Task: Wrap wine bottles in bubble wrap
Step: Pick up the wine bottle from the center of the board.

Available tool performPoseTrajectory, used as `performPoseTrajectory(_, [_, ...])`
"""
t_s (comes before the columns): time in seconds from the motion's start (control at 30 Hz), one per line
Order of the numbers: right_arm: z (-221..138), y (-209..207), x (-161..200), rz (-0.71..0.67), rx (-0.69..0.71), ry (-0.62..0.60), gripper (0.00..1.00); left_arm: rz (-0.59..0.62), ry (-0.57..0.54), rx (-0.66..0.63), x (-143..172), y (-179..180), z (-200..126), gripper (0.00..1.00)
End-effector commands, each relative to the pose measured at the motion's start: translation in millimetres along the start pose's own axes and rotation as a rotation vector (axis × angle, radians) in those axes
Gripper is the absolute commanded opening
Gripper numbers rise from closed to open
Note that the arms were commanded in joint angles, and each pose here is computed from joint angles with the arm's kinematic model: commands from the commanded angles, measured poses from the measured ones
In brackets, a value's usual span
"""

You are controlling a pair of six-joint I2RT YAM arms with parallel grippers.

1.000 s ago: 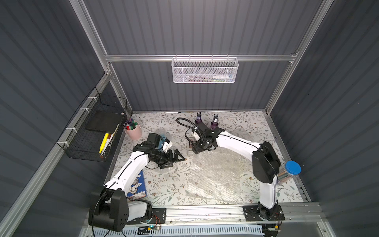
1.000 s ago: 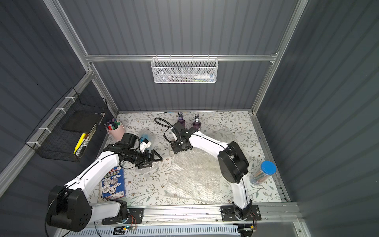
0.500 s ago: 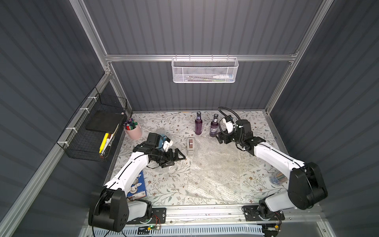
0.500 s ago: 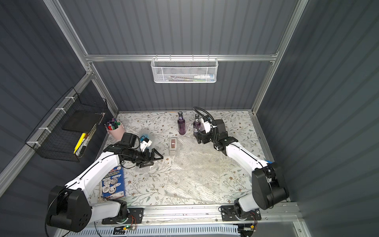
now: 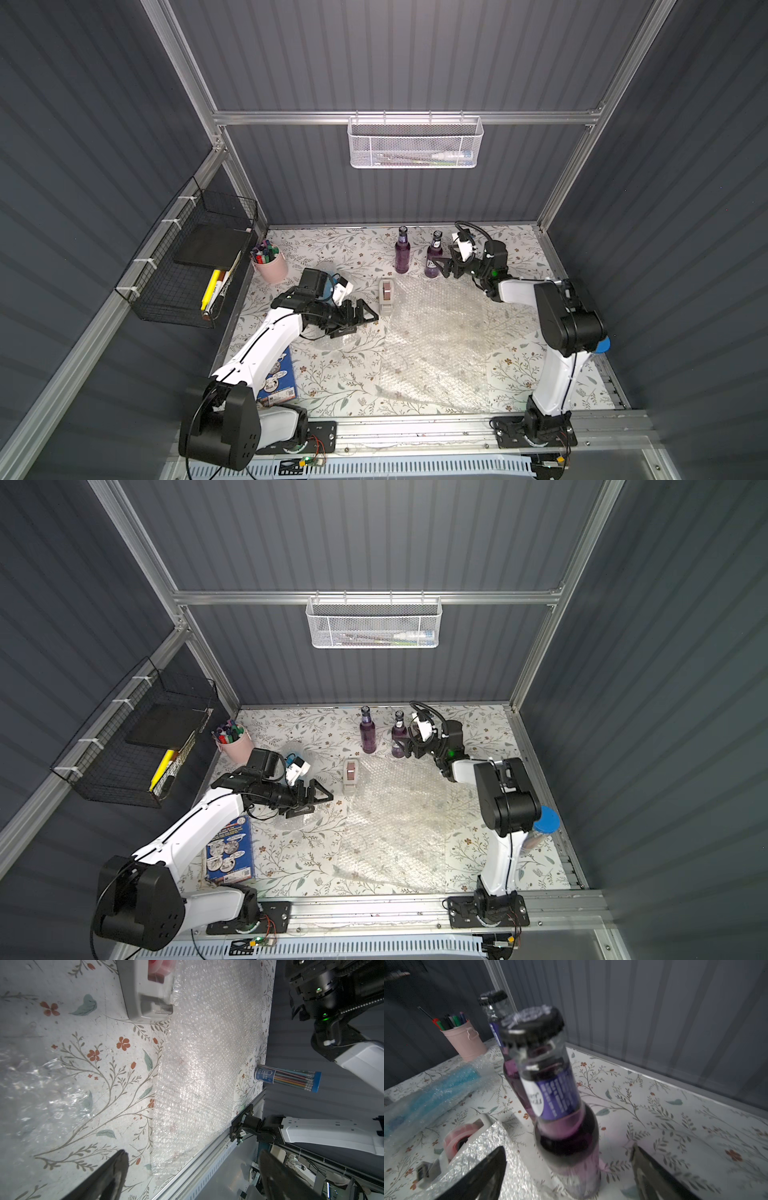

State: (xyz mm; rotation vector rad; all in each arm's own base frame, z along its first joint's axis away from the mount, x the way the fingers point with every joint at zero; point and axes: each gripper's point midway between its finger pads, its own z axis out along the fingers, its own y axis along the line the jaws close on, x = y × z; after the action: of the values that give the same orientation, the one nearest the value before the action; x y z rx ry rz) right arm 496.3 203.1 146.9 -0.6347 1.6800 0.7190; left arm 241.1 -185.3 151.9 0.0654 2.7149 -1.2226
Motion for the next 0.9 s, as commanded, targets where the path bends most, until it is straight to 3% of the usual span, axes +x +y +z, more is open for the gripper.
performPoseTrajectory(0.0, [3, 15, -60, -0.096, -0.141, -0.276, 0.91, -0.005, 0.013, 0.001, 1, -2, 0, 0.99])
performPoseTrajectory(0.23, [15, 15, -71, -0.127, -0.167, -0.281, 0.75, -0.011, 0.012, -0.023, 3, 0, -2, 0.99])
performPoseTrajectory(0.4, [17, 21, -65, -0.131, -0.200, -0.266, 0.57, -0.017, 0.022, -0.022, 2, 1, 0, 1.00])
performPoseTrajectory(0.57, [18, 20, -58, -0.155, -0.190, -0.242, 0.49, -0.014, 0.028, -0.028, 3, 0, -1, 1.00])
performPoseTrajectory(0.87, [12, 26, -67, -0.242, -0.177, -0.208, 0.17, -0.007, 0.024, -0.025, 2, -3, -4, 1.00])
